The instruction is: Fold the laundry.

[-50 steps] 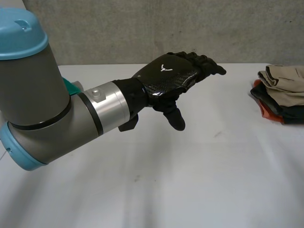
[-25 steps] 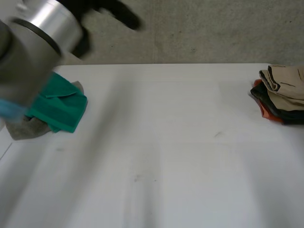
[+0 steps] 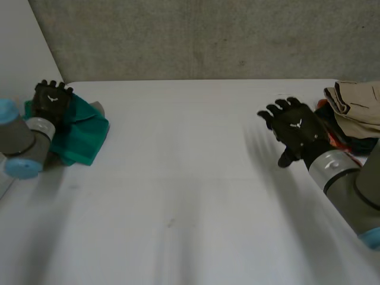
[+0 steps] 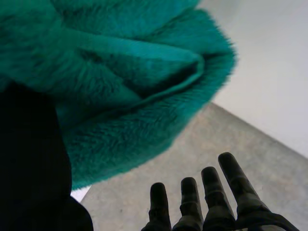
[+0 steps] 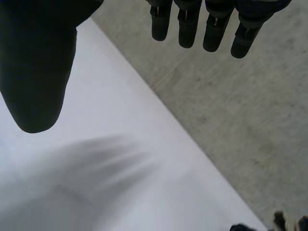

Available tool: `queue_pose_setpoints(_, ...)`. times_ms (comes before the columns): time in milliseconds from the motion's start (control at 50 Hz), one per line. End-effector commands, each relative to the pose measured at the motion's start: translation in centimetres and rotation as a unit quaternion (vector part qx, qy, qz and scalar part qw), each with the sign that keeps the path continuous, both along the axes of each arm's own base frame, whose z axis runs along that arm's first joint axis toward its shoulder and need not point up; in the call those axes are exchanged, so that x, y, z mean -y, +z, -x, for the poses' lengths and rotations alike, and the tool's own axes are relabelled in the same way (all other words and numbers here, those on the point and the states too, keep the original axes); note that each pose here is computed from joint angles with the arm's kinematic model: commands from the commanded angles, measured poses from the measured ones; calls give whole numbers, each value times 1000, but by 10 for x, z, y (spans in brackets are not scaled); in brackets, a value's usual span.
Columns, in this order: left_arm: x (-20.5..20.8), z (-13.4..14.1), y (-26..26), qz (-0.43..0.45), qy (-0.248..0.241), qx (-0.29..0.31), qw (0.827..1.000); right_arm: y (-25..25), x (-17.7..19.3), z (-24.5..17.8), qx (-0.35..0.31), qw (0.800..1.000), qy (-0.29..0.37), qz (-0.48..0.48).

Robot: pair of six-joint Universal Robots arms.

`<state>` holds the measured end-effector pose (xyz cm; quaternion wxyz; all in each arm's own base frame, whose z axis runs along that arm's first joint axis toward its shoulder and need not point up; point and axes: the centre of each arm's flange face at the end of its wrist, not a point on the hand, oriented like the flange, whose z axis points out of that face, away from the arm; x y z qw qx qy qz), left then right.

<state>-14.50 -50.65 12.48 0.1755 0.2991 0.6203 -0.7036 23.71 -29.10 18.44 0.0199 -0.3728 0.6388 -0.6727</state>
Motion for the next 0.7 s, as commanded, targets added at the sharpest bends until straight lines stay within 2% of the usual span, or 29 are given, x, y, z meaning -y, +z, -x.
queue_pose_setpoints(20,18,1,-13,33,-29,-4,999,-12,-4,6,-10,1000,-8,-13)
queue_pose_setpoints(120,11,14,-2,36,-35,-11,999,-12,-5,7,-10,1000,-9,-14)
queue_pose_setpoints(200,-15,40,75,80,-62,-49,994,-10,-5,7,-8,1000,-9,-12)
queue_pose_setpoints(220,-33,53,105,91,-82,-80,989,-9,-5,7,-8,1000,-10,-10)
queue_pose_setpoints(260,-50,65,129,97,-103,-114,983,-7,-4,7,-7,1000,-10,-8)
queue_pose_setpoints(280,-76,83,157,100,-136,-159,973,-7,-4,7,-7,1000,-11,-8)
queue_pose_setpoints(320,-97,96,178,103,-162,-188,963,-4,-4,8,-5,1000,-12,-4)
queue_pose_setpoints(340,-121,110,199,107,-191,-215,952,-3,-4,8,-4,1000,-12,-3)
queue_pose_setpoints(400,-172,137,215,80,-247,-259,930,-1,-4,9,-4,1000,-19,-1)
queue_pose_setpoints(480,-212,161,178,-3,-277,-263,924,0,-3,12,-4,999,-33,0)
queue_pose_setpoints(560,-263,193,125,-102,-314,-243,912,5,0,18,-3,998,-55,5)
queue_pose_setpoints(640,-307,221,46,-229,-334,-194,894,11,9,29,1,996,-93,13)
queue_pose_setpoints(700,-329,228,23,-272,-343,-170,883,14,13,36,0,993,-116,17)
